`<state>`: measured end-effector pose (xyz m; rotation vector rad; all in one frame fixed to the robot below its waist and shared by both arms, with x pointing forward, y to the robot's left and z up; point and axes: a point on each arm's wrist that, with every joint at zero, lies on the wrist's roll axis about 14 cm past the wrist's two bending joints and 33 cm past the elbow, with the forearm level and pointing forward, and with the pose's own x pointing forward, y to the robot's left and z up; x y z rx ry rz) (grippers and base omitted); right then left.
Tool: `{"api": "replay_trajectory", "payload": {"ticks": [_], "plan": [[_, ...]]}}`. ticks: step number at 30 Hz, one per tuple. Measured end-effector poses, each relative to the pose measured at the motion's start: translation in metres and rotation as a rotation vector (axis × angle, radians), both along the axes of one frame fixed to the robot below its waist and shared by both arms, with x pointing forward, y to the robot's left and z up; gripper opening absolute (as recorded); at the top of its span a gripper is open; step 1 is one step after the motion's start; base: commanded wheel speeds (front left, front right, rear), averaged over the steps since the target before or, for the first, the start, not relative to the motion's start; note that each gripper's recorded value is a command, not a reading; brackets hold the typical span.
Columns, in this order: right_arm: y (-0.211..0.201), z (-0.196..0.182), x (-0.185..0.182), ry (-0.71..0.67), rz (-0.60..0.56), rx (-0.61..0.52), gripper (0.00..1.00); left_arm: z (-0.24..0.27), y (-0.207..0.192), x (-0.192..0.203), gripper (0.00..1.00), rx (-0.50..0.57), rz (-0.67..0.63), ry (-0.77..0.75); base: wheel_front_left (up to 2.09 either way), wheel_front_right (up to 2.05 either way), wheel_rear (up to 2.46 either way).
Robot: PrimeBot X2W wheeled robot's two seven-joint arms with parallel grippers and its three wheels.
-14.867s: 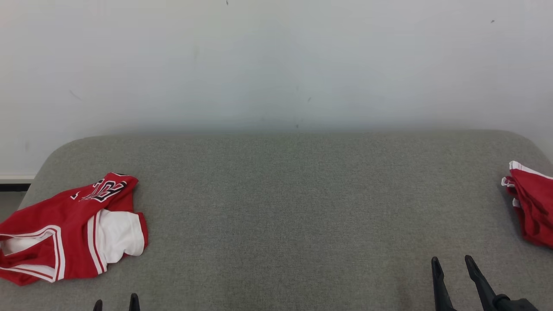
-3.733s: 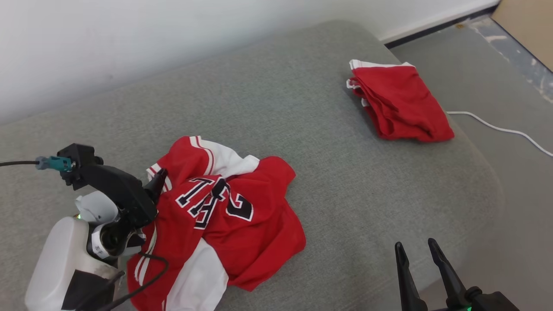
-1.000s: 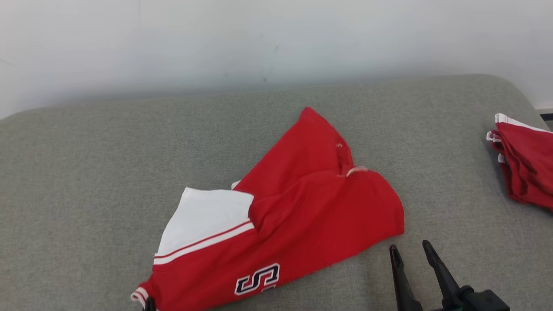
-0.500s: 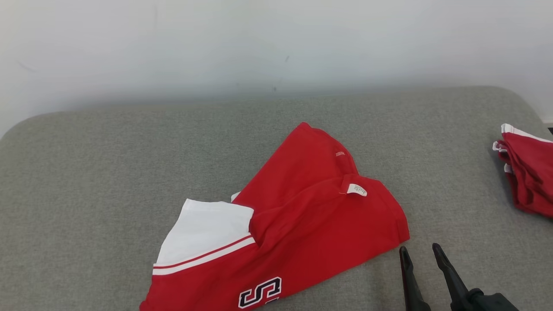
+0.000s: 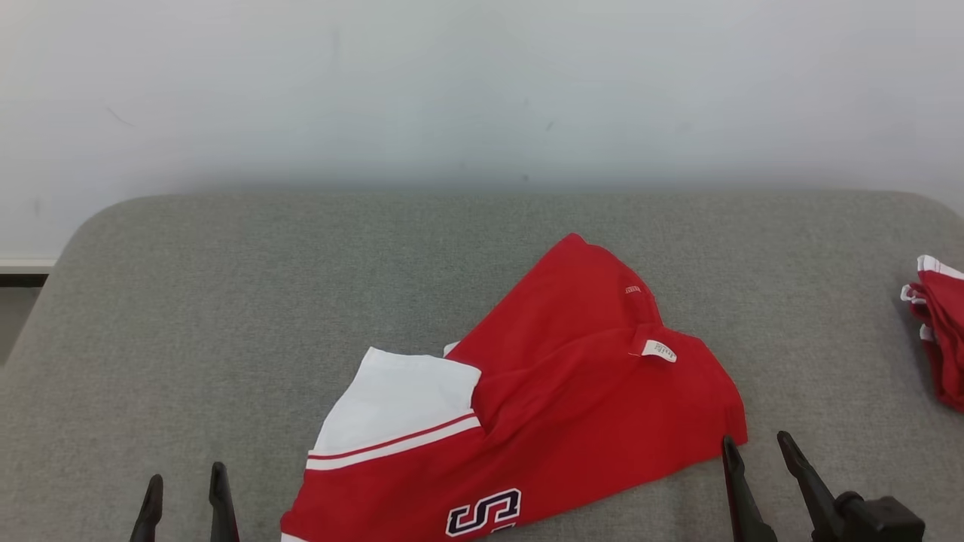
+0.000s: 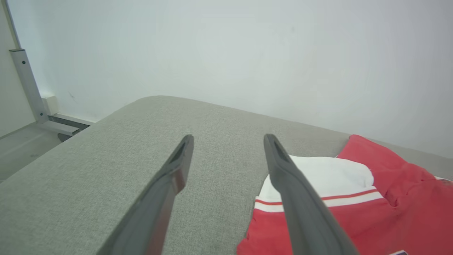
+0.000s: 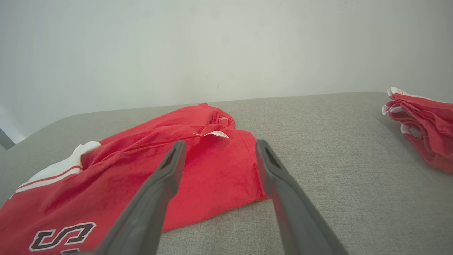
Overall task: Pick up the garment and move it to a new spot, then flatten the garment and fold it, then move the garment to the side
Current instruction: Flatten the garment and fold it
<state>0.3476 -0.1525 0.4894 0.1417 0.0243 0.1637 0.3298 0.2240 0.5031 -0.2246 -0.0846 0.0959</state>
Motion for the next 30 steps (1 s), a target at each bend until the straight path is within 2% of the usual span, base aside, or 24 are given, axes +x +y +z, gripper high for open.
{"api": "replay_trajectory", "payload": {"ticks": [8,15,18,23,27,30], "plan": [[-0.011,-0.001,0.025,0.148,0.002,-0.011,1.00,0.010,-0.006,-0.010,1.00,0.028,-0.028,-0.037,0.00,0.00,0.00],[-0.034,-0.013,0.051,0.426,-0.033,-0.049,1.00,0.004,-0.015,-0.010,1.00,0.034,-0.053,-0.018,0.00,0.00,0.00],[-0.033,-0.020,0.060,0.534,-0.028,-0.026,1.00,0.000,-0.017,-0.009,1.00,0.038,-0.058,-0.006,0.00,0.00,0.00],[-0.032,-0.025,0.081,0.615,-0.026,0.010,1.00,-0.008,-0.019,-0.006,1.00,0.058,-0.069,0.027,0.00,0.00,0.00],[-0.039,-0.044,0.091,0.697,-0.047,-0.040,1.00,-0.013,-0.020,-0.002,1.00,0.078,-0.083,0.045,0.00,0.00,0.00],[-0.033,-0.052,0.099,0.726,-0.036,-0.033,1.00,-0.017,-0.017,-0.002,1.00,0.086,-0.079,0.062,0.00,0.00,0.00]]}}
